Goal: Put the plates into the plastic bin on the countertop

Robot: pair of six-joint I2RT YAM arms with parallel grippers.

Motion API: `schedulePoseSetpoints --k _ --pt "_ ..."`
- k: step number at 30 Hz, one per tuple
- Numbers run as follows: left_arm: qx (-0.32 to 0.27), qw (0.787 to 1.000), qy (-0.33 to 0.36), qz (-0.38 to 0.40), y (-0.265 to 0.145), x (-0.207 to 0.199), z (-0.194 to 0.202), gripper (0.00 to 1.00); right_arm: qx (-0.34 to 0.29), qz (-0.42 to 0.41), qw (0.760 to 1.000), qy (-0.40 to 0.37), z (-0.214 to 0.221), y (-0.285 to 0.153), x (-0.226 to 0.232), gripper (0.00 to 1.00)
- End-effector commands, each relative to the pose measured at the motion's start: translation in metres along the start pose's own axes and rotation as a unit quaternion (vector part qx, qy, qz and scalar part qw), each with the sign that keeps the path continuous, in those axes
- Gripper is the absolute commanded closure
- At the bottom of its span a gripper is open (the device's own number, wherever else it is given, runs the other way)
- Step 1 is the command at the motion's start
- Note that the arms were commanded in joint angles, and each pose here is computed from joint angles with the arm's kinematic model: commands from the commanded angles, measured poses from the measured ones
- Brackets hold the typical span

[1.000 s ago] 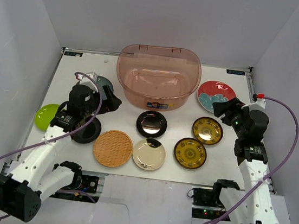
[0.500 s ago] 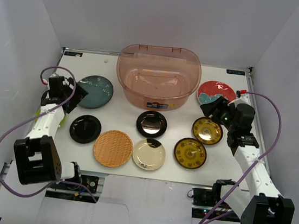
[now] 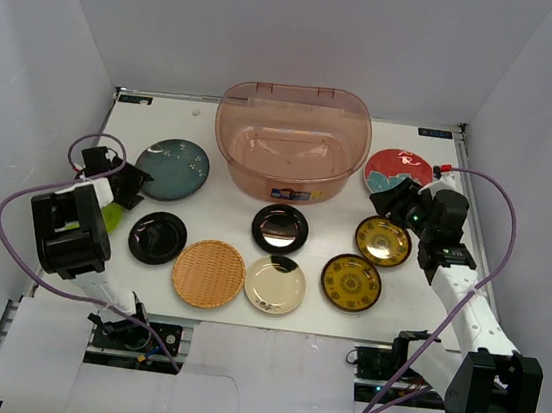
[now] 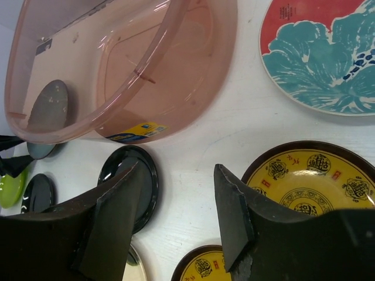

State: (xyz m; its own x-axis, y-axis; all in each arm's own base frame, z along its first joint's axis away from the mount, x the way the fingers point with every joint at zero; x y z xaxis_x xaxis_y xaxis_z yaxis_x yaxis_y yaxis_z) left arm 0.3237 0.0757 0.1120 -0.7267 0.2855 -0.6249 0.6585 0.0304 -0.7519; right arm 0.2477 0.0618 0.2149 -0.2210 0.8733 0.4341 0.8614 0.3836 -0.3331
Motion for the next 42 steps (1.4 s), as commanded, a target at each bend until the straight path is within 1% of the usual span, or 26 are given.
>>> schedulePoseSetpoints --k 1,2,4,8,9,10,15,17,20,24,25,27,28,29,30,31,32,33,34,35,36,38,39,40,41,42 --pt "0.0 0.999 0.0 0.039 0.013 -0.009 -0.009 0.3 -0.034 0.02 0.999 -0.008 -0.006 0.001 -0.003 0.43" --pt "0.009 0.999 -0.004 0.033 0.018 -0.006 -0.007 0.31 -0.035 0.029 0.999 -0.002 -0.005 0.003 -0.007 0.43" --pt "0.006 0.999 -0.001 0.054 0.025 -0.008 -0.009 0.39 -0.029 0.052 0.998 0.034 -0.003 0.007 -0.021 0.43" --pt "0.032 0.996 -0.025 0.077 0.036 -0.002 -0.002 0.74 -0.074 0.099 0.986 0.111 -0.017 0.008 -0.061 0.32" --pt "0.036 0.994 -0.033 0.093 0.037 -0.004 -0.001 0.85 -0.077 0.106 0.983 0.125 -0.018 0.009 -0.068 0.31" --pt "0.04 0.993 -0.037 0.1 0.037 -0.005 0.0 1.0 -0.073 0.12 0.979 0.146 -0.019 0.013 -0.083 0.29" --pt "0.036 0.985 -0.03 0.169 0.014 -0.027 -0.004 1.0 -0.059 0.161 0.968 0.185 -0.017 0.031 -0.118 0.25" --pt "0.019 0.974 -0.02 0.224 -0.014 -0.049 -0.008 1.0 -0.052 0.187 0.961 0.199 -0.012 0.041 -0.133 0.22" --pt "-0.006 0.953 -0.002 0.302 -0.062 -0.08 -0.014 1.0 -0.037 0.182 0.955 0.231 -0.007 0.057 -0.146 0.21" --pt "-0.034 0.926 0.014 0.377 -0.116 -0.106 -0.014 1.0 -0.035 0.182 0.948 0.257 -0.005 0.078 -0.162 0.24" --pt "-0.043 0.921 0.017 0.386 -0.126 -0.111 -0.015 1.0 -0.018 0.178 0.946 0.272 0.003 0.086 -0.168 0.26" --pt "-0.061 0.904 0.039 0.42 -0.155 -0.125 -0.014 1.0 -0.022 0.17 0.944 0.284 0.002 0.095 -0.173 0.31" --pt "-0.061 0.9 0.048 0.43 -0.164 -0.132 -0.013 1.0 -0.015 0.165 0.937 0.308 0.01 0.101 -0.177 0.33" --pt "-0.047 0.896 0.067 0.437 -0.17 -0.14 -0.005 1.0 -0.028 0.159 0.938 0.308 0.008 0.104 -0.179 0.37" --pt "-0.048 0.885 0.088 0.455 -0.183 -0.157 -0.003 1.0 -0.025 0.161 0.935 0.316 0.013 0.109 -0.183 0.41" --pt "-0.04 0.882 0.104 0.458 -0.187 -0.169 0.005 1.0 -0.029 0.159 0.931 0.327 0.013 0.112 -0.184 0.47" --pt "-0.009 0.884 0.121 0.452 -0.186 -0.181 0.027 1.0 -0.033 0.157 0.93 0.329 0.014 0.114 -0.185 0.58" --pt "0.001 0.884 0.146 0.443 -0.176 -0.191 0.037 1.0 -0.042 0.154 0.931 0.328 0.012 0.115 -0.186 0.65" --pt "0.0 0.872 0.166 0.46 -0.187 -0.212 0.046 1.0 -0.047 0.155 0.93 0.329 0.011 0.115 -0.186 0.74" --pt "0.034 0.869 0.187 0.457 -0.184 -0.223 0.076 1.0 -0.055 0.155 0.93 0.328 0.009 0.113 -0.185 0.88" --pt "0.037 0.874 0.202 0.44 -0.165 -0.231 0.088 1.0 -0.076 0.152 0.933 0.316 -0.003 0.109 -0.181 0.92" --pt "0.058 0.87 0.22 0.438 -0.162 -0.252 0.112 1.0 -0.096 0.151 0.935 0.306 -0.012 0.101 -0.174 0.92" --pt "0.062 0.872 0.222 0.432 -0.154 -0.257 0.118 1.0 -0.124 0.144 0.938 0.291 -0.03 0.092 -0.165 0.92" --pt "0.07 0.879 0.225 0.415 -0.133 -0.26 0.126 1.0 -0.135 0.14 0.939 0.283 -0.038 0.087 -0.16 0.92" --pt "0.071 0.874 0.231 0.421 -0.134 -0.271 0.136 1.0 -0.15 0.134 0.94 0.276 -0.048 0.082 -0.156 0.92" --pt "0.076 0.881 0.234 0.405 -0.125 -0.272 0.141 1.0 -0.164 0.128 0.941 0.268 -0.058 0.077 -0.15 0.92"
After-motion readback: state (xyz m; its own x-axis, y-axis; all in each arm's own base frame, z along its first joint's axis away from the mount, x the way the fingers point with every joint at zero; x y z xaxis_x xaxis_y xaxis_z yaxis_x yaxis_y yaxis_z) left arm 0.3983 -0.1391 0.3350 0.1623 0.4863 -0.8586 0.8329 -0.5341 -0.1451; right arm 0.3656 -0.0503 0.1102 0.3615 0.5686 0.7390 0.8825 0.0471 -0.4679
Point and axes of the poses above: each gripper's point midway between its finger pads, its own y axis out along the fingers, its own x axis along the line the jaws close on, z = x × y, the point moved 10 cm from there along -y, back along the fingers, and after that the axes turned 9 degrees about -y, right-handed, at the moved point
